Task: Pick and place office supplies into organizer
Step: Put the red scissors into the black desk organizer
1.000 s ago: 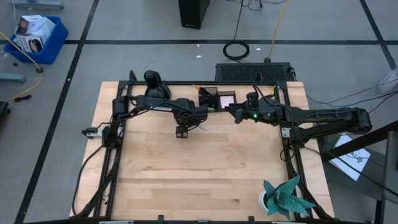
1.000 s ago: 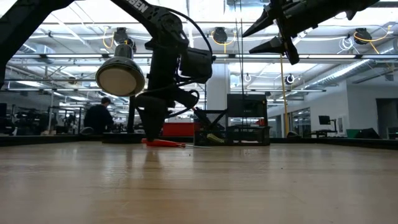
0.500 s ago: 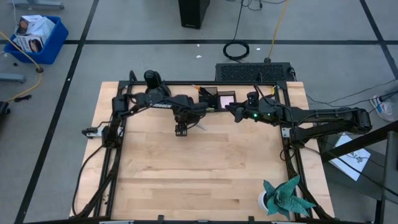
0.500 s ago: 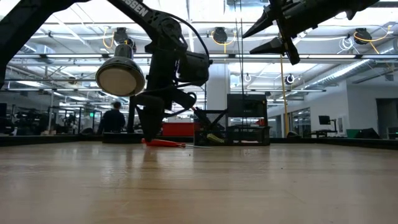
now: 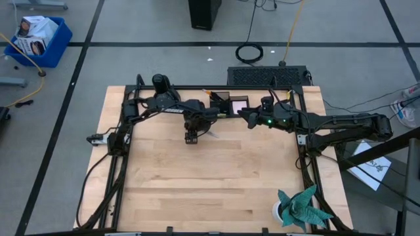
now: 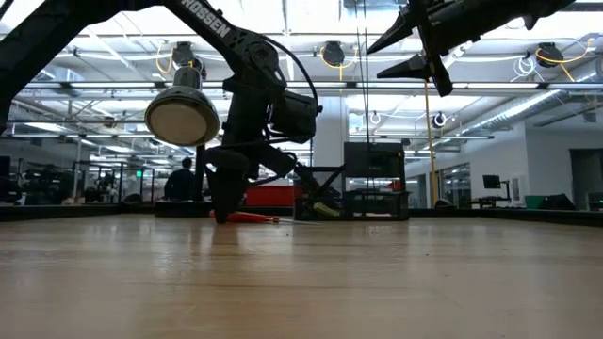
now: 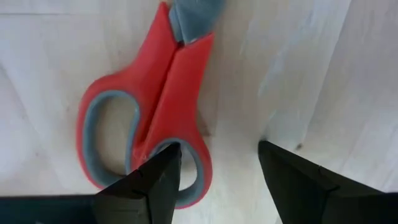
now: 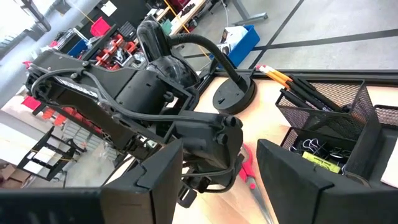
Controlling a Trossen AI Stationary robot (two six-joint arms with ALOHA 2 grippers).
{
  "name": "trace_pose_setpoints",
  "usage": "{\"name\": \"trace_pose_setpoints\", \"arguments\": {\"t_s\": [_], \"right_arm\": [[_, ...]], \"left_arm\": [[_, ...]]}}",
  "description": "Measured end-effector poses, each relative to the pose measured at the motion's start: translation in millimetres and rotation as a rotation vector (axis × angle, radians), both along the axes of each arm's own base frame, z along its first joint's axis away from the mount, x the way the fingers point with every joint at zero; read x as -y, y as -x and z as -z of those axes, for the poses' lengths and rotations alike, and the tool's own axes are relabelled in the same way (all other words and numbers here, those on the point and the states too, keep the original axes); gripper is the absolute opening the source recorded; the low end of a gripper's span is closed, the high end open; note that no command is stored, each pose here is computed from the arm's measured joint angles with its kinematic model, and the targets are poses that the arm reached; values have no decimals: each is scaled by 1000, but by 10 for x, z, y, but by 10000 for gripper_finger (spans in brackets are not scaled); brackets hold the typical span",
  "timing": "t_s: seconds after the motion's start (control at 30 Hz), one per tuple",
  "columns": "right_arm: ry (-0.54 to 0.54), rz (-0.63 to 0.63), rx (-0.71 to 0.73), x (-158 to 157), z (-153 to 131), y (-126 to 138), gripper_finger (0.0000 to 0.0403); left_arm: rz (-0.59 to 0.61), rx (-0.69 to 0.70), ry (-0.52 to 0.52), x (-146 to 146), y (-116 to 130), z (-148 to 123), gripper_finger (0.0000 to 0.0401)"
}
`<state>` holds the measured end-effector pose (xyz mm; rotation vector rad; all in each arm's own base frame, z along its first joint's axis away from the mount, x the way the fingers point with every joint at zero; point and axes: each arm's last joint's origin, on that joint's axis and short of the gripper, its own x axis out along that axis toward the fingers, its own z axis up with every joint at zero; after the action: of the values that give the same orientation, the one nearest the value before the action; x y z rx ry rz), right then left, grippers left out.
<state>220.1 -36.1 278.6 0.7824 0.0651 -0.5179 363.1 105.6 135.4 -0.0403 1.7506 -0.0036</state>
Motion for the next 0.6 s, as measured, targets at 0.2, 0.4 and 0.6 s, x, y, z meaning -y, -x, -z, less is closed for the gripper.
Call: {"name": "trace_pose_setpoints", "arguments": {"t_s": [0.2,0.4,0.6], "right_arm": [[0,0,-4,0,3,1,196],[-1,0,-13,0,12,3,196],[-1,-1,-29,-1,25,7,196]], "left_arm": [[9,18,21,0,-13,10,204],[114,34,33,39,-44,12,90],[178,30,21,106,-65,9,18]]}}
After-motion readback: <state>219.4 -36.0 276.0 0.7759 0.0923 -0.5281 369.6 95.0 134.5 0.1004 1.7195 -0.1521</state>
